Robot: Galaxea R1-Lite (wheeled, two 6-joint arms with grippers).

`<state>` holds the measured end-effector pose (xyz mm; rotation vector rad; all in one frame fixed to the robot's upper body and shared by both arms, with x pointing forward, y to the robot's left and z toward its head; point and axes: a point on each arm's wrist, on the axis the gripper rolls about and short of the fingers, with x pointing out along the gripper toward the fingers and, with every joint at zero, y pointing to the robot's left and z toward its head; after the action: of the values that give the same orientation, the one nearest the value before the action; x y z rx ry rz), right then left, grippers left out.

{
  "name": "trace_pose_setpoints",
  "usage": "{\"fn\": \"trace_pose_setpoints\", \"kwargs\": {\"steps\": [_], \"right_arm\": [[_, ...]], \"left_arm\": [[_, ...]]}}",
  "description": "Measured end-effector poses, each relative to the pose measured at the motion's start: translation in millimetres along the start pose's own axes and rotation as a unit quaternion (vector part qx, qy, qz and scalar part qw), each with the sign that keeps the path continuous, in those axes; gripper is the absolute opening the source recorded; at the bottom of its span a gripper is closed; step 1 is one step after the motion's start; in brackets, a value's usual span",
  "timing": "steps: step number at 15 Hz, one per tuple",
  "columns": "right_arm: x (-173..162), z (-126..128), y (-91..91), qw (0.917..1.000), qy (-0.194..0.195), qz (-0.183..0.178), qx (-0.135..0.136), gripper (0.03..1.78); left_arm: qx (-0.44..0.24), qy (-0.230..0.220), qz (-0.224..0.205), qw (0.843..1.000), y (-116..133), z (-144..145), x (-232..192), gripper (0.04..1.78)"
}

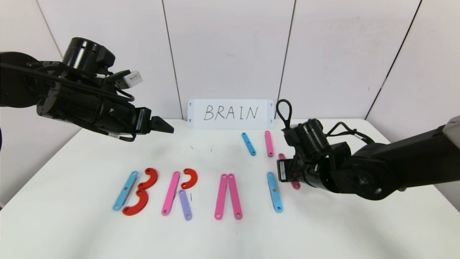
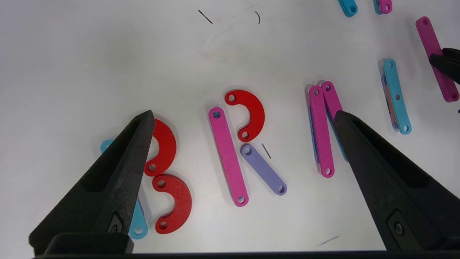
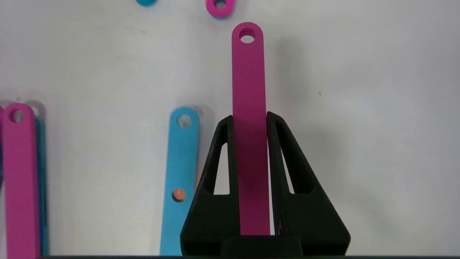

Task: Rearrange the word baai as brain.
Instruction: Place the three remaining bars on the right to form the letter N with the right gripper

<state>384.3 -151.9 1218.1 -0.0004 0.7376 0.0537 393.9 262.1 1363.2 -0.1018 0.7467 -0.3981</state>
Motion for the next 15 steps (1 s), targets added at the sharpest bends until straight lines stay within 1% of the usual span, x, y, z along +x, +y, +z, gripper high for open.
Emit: {"fn": "trace_pose_setpoints", "kwargs": {"steps": [1, 3, 6, 15], "right_arm": [[-1.7, -5.3, -3.0, 0.9999, 0.005, -0.008, 0.010, 0.27], [-4.9, -14.5, -7.5, 0.9997, 0.016, -0.015, 0.014, 0.27], [-6.6, -21.3, -11.4, 0.9992, 0.025, -0.020, 0.024, 0.27], [1.7, -25.8, -15.4, 0.9989, 0.028, -0.026, 0.028, 0.27]], "left_arm": [[0.000, 0.000, 0.000, 1.000, -0.1, 0.0, 0.0, 1.74], [0.001, 0.001, -0.001, 1.000, -1.1, -0.2, 0.4, 1.74], [0.001, 0.002, -0.001, 1.000, -1.1, -0.4, 0.9, 1.74], [0.001, 0.001, -0.002, 1.000, -1.1, -0.2, 1.0, 1.74]]}}
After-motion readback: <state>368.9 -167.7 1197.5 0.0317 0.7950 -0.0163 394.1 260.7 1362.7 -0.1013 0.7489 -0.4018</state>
